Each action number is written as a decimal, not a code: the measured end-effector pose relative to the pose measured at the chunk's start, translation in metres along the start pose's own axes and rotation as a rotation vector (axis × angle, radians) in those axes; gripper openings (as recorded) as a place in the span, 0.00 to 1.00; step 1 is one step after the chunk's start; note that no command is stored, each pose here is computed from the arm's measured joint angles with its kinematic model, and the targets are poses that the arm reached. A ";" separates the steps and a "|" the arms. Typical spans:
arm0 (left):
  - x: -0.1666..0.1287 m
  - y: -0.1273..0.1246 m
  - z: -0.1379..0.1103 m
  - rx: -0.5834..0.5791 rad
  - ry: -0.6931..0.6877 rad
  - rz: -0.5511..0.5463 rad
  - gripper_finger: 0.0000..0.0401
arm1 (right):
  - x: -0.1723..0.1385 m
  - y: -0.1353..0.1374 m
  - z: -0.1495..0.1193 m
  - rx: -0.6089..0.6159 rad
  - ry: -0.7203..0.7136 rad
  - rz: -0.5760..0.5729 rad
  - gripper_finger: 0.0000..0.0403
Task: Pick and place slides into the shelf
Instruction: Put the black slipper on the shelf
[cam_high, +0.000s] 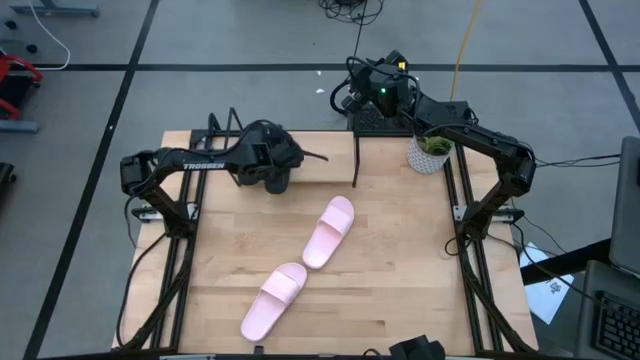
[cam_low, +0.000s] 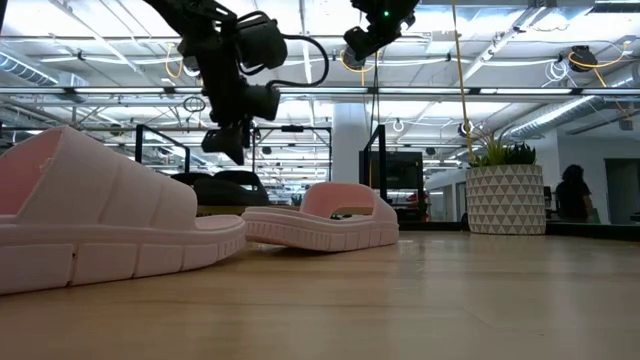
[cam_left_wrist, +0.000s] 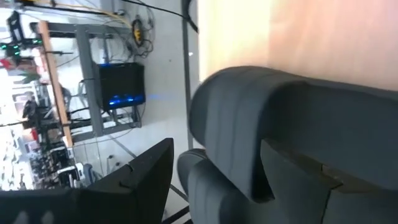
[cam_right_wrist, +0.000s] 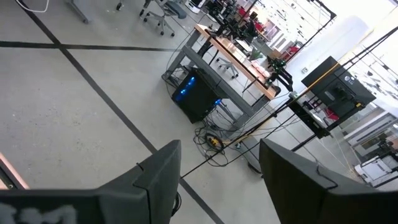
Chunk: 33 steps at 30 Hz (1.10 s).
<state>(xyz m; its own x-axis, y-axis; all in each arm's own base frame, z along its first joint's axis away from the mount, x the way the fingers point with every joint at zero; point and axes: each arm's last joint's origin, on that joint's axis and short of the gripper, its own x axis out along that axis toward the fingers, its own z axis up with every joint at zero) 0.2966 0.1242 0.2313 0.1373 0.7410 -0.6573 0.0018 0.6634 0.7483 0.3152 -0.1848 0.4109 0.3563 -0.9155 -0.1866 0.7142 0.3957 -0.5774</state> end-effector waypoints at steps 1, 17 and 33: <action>0.000 0.001 0.000 -0.013 0.003 0.013 0.61 | 0.000 0.000 0.000 0.006 0.000 0.000 0.51; 0.013 0.010 0.000 -0.090 0.008 0.061 0.61 | 0.000 0.000 0.000 0.011 0.000 0.002 0.51; 0.044 0.008 0.000 -0.044 0.064 0.050 0.61 | 0.000 0.000 0.000 0.008 0.003 0.004 0.51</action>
<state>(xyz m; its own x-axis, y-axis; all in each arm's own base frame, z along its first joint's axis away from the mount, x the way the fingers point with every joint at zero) 0.3022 0.1623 0.2084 0.0730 0.7778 -0.6243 -0.0475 0.6279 0.7768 0.3152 -0.1843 0.4106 0.3572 -0.9142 -0.1913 0.7179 0.3998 -0.5699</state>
